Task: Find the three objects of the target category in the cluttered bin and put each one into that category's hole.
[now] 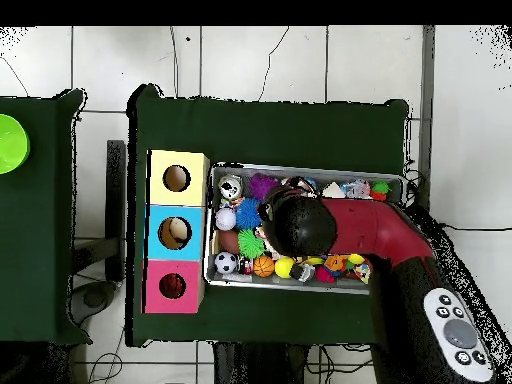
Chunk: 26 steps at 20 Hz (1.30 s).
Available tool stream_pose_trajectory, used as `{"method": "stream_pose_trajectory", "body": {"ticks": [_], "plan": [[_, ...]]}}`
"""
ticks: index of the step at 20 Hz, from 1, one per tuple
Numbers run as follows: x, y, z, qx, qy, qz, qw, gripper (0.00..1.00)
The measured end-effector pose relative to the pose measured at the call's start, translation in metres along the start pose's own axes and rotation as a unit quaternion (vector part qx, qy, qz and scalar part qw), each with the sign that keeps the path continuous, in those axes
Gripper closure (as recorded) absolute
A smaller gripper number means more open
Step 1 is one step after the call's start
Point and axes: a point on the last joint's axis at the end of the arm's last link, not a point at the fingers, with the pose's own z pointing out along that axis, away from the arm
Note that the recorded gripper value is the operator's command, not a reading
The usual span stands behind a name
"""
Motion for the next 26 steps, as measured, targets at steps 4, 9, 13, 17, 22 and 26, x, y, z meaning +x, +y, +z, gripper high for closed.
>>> {"method": "stream_pose_trajectory", "body": {"ticks": [4,9,13,17,22,26], "plan": [[0.004,-0.020,-0.005,0.007,-0.004,0.011,0.9999,1.00],[0.009,-0.036,-0.011,0.007,-0.003,0.019,0.9998,1.00],[0.012,-0.039,-0.011,0.007,-0.002,0.017,0.9998,1.00],[0.013,-0.040,-0.011,0.009,-0.002,0.009,0.9999,1.00],[0.016,-0.043,-0.010,0.013,-0.004,0.000,0.9999,1.00],[0.015,-0.043,-0.010,0.016,-0.006,-0.010,0.9998,1.00]]}}
